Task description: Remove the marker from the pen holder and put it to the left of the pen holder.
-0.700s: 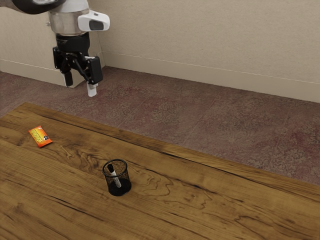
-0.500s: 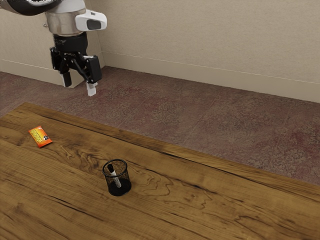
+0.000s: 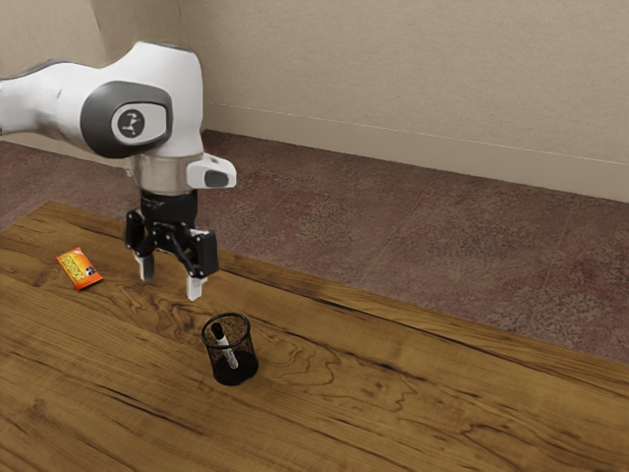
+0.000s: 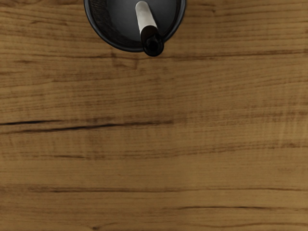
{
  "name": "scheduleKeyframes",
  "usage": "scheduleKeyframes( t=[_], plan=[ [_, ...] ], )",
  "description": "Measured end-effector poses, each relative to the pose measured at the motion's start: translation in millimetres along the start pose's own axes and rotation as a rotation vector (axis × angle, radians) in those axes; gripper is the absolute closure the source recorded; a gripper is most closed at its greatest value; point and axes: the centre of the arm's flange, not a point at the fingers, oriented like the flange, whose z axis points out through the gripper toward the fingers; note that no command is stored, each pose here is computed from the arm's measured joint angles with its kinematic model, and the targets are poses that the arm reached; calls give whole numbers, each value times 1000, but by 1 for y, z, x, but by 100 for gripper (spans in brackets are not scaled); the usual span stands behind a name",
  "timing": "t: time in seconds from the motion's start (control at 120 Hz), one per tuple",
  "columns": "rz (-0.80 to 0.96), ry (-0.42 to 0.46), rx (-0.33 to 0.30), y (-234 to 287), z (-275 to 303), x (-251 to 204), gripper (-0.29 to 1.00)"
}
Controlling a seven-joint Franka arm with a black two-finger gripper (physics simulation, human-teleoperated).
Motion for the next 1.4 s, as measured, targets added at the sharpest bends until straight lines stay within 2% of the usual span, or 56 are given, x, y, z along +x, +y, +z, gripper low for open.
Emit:
scheduleKeyframes(
  t=[0.092,0.183,0.267,0.35,0.5,0.633,1.1,1.275,1.4],
  plan=[
    [0,22,-21,3,32,21,0],
    [-8,56,-80,-1,62,48,0],
    [-1,95,-134,-3,85,51,0],
    [9,138,-159,-7,96,55,0],
    [42,210,-169,-19,101,67,0],
    [73,238,-162,-26,108,74,0],
    [73,235,-172,-58,132,68,1],
    [117,249,-149,-51,125,66,42],
    [141,253,-138,-45,123,66,61]
  ],
)
